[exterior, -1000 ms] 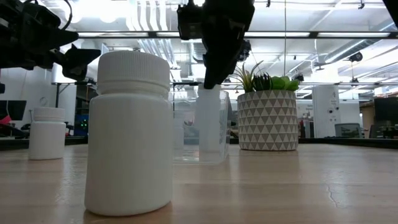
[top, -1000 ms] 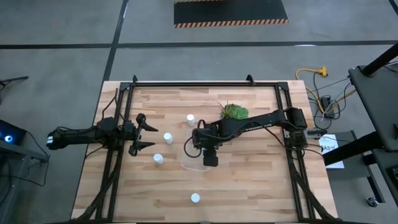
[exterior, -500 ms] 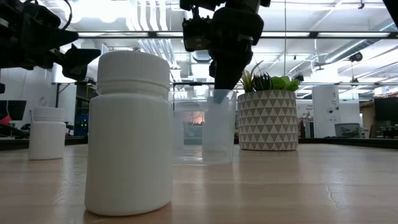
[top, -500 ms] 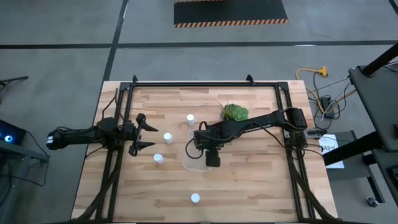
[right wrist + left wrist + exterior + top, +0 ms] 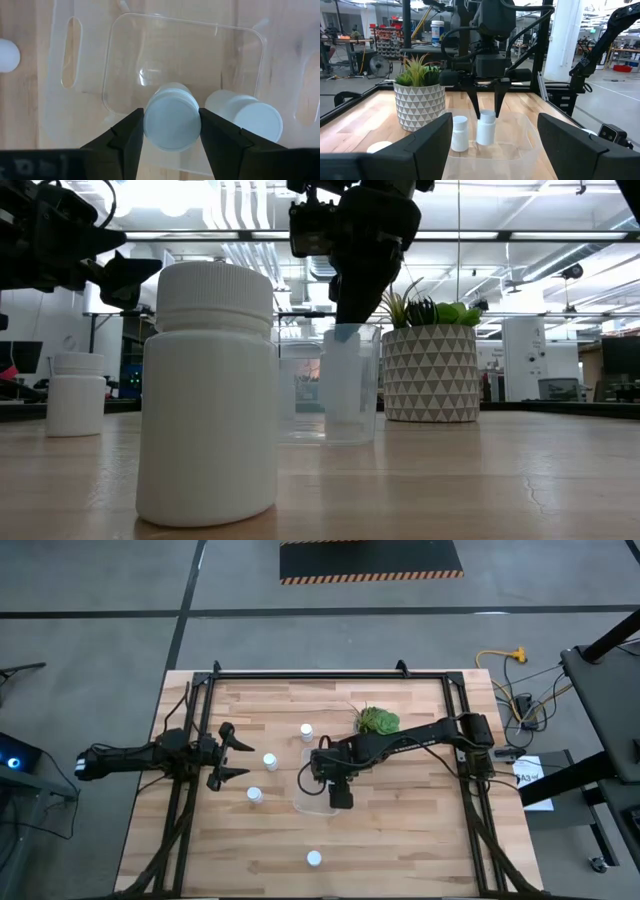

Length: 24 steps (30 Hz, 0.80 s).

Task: Pick and place pill bottles into a basket
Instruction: Put the white medicine bottle into the transparent bin

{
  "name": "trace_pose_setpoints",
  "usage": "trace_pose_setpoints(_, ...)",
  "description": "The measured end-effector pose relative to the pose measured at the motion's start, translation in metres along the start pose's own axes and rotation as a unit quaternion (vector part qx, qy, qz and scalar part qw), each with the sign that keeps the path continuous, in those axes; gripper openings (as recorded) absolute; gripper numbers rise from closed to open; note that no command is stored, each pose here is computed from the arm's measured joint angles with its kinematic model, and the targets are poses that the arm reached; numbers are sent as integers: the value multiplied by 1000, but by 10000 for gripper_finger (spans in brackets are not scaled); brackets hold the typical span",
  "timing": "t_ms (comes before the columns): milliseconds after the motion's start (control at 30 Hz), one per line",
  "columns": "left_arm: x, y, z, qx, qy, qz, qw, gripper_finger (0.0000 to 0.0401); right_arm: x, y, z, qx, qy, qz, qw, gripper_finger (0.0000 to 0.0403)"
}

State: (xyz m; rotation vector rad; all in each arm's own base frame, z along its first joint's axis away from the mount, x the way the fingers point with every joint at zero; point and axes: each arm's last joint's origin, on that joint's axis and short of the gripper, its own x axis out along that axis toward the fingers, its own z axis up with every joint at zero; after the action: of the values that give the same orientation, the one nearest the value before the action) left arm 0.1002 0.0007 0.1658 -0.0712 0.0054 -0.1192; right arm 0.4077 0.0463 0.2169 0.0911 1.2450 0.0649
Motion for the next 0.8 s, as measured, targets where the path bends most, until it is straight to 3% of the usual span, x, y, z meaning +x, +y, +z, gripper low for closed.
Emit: trace_pose_setpoints(800,0,0,0,0,0,0,1000,274,0,0,0,12,2,8,1000,173)
